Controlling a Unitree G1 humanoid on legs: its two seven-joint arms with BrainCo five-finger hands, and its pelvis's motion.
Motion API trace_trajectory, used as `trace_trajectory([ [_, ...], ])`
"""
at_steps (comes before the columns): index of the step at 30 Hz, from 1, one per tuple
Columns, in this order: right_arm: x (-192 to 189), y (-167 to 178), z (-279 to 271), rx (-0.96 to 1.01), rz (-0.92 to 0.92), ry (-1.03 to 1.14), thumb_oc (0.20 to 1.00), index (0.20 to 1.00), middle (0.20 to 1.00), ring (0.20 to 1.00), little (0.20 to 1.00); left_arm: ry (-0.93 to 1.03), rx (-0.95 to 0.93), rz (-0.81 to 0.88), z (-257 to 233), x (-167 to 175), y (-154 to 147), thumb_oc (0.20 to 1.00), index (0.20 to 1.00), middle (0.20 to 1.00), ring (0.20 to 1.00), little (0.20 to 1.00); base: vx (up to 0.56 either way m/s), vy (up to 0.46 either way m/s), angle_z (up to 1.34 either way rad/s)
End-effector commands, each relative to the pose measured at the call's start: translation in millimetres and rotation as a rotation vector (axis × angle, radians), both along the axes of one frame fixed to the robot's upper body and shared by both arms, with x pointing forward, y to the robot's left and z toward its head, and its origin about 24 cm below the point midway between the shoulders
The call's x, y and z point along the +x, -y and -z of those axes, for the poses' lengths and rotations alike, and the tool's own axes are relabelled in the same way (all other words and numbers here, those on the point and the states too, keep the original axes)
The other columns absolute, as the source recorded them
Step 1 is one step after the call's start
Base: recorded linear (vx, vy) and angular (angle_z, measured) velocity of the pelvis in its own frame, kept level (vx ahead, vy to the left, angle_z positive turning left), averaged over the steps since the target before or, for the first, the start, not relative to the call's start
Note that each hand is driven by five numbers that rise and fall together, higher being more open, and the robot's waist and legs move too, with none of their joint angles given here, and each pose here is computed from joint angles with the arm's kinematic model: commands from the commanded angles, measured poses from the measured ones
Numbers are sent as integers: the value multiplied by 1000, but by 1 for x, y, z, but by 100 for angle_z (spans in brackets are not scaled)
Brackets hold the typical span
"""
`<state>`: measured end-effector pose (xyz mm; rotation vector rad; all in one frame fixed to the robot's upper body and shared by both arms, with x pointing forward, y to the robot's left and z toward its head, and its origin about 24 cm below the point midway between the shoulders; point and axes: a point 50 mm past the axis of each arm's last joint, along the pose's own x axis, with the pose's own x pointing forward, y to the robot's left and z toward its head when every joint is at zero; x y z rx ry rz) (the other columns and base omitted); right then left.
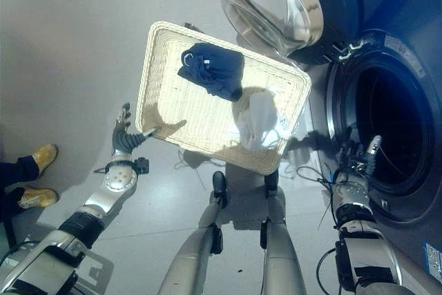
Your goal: Put the clothes into the washing machine.
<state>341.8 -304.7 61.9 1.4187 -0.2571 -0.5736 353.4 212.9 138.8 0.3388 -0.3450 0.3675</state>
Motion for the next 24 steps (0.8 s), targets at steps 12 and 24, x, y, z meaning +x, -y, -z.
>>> trace_trajectory([
  [12, -14, -62, 53, -292, -345, -160, 1000, 1000, 1000, 1000, 1000, 16, 26, -156, -59, 36, -7, 1000, 1000, 1000, 1000, 1000, 8, 120, -8],
  [24, -28, -86, 71, -438, -509, -169, 1000, 1000, 1000, 1000, 1000, -38, 105, -313, -97, 50, -27, 1000, 1000, 1000, 1000, 1000, 5, 78, -9],
])
